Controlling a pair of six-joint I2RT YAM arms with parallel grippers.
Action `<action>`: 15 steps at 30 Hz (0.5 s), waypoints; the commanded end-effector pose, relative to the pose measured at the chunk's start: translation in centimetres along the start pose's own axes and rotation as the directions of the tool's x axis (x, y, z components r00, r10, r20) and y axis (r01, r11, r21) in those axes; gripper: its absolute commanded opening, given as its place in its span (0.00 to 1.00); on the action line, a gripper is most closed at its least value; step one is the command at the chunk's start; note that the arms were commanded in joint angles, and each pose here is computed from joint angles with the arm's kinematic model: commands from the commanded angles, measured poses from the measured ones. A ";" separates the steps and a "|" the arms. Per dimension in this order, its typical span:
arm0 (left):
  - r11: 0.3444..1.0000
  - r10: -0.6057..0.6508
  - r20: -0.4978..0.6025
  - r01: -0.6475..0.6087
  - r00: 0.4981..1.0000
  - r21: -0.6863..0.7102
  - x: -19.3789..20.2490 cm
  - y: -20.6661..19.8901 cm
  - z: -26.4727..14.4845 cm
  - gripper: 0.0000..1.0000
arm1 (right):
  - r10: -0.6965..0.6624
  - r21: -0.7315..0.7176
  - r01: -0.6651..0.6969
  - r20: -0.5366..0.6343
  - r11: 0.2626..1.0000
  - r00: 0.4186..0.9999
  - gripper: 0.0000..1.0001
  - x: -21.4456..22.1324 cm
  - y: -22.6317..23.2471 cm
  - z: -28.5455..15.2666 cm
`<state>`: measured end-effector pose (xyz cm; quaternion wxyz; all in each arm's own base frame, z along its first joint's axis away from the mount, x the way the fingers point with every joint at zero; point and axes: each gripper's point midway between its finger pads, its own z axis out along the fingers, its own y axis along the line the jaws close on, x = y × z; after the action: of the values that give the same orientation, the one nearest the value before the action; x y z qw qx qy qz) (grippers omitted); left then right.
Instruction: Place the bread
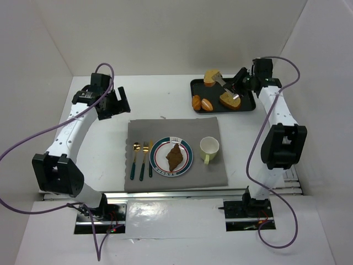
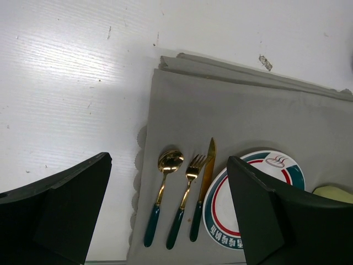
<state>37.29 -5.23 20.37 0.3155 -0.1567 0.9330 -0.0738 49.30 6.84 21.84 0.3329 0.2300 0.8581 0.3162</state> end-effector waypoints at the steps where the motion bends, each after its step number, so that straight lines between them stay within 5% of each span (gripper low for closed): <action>1: 1.000 -0.017 0.043 0.016 0.999 0.017 -0.8 -0.1 -1.6 0.99 | -0.140 -0.094 0.141 0.022 0.985 0.990 0.15 0.3 3.6 -4.3; 8: 1.000 -0.028 0.083 0.028 0.996 0.001 -1.8 0.0 -2.5 0.99 | -0.407 -0.192 0.381 -0.121 0.904 0.905 0.15 8.1 9.0 -6.9; 15: 0.996 -0.082 0.132 0.085 0.988 -0.021 -2.8 1.2 -4.6 0.99 | -0.562 -0.238 0.509 -0.338 0.827 0.755 0.15 18.9 7.7 -9.6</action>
<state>36.47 -3.89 21.00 0.3163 -0.1842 0.9287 -0.0597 35.89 20.51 24.31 0.2626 -0.0725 0.9078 0.3189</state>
